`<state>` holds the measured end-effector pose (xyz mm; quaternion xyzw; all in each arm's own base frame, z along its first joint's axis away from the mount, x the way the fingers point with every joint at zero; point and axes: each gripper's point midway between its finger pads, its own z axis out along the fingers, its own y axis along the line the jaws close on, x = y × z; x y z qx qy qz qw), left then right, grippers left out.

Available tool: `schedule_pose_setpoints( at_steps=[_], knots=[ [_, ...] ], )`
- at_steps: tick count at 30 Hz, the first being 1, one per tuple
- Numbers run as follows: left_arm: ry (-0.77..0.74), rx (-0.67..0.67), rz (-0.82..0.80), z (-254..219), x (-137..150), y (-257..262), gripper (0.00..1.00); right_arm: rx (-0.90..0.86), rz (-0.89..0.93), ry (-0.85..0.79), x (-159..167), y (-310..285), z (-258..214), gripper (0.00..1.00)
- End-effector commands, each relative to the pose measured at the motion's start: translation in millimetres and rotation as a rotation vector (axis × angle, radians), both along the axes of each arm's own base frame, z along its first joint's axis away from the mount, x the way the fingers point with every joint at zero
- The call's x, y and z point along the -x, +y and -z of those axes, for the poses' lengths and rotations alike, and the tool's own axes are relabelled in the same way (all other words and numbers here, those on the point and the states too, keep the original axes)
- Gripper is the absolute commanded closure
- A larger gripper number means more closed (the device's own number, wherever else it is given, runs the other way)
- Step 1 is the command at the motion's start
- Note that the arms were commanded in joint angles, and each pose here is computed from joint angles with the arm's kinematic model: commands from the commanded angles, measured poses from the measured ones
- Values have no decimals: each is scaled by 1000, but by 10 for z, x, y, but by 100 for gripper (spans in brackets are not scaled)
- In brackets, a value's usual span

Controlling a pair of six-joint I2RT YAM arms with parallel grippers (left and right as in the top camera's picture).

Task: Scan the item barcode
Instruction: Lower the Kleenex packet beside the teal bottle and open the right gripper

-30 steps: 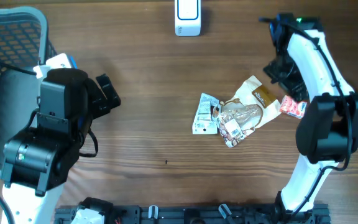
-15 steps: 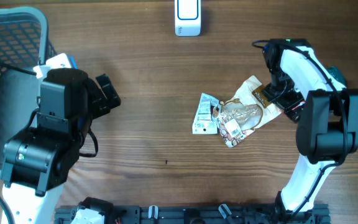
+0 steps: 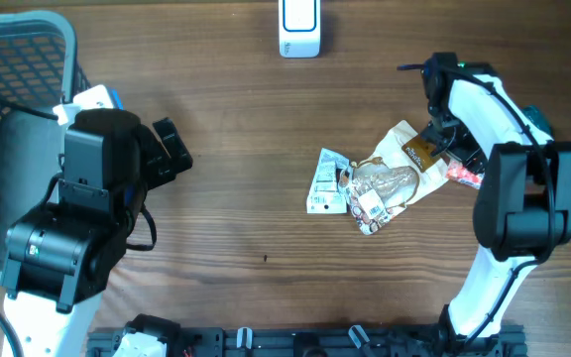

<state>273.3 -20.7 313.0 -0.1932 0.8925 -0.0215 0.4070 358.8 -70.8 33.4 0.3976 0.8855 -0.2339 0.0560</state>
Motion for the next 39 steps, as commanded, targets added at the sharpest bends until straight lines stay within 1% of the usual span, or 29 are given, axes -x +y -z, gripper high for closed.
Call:
schedule_pose_setpoints(
  at_steps=[1, 6, 9, 12, 17, 23, 28, 30, 33, 34, 36, 39],
  knots=[
    [-11, -22, -6, -42, -9, 43, 0, -64, -75, 84, 135, -78, 238, 0],
    [-11, -22, -6, -41, -9, 43, 0, -80, -85, 116, 211, -182, 279, 0],
    [-11, -22, -6, -41, -9, 43, 0, -88, -138, 105, 133, -180, 297, 0],
    [-11, -22, -6, -42, -9, 43, 0, -145, -224, 94, 47, -98, 375, 0],
    [-11, -22, -6, -41, -9, 43, 0, -167, -224, 88, 138, -64, 562, 0],
    [-11, -22, -6, -41, -9, 43, 0, -171, -218, 91, 161, -54, 576, 0],
    [-11, -22, -6, -42, -9, 43, 0, -240, -218, 91, 188, 58, 619, 0],
    [-11, -22, -6, -42, -9, 43, 0, -244, -215, 102, 246, 65, 664, 4],
    [-11, -22, -6, -41, -9, 43, 0, -244, -215, 99, 254, 66, 686, 4],
    [-11, -22, -6, -41, -9, 43, 0, -244, -215, 98, 253, 67, 687, 7],
    [-11, -22, -6, -41, -9, 43, 0, -249, -214, 97, 254, 76, 690, 16],
    [-11, -22, -6, -42, -9, 43, 0, -269, -213, 96, 258, 110, 698, 28]
  ],
)
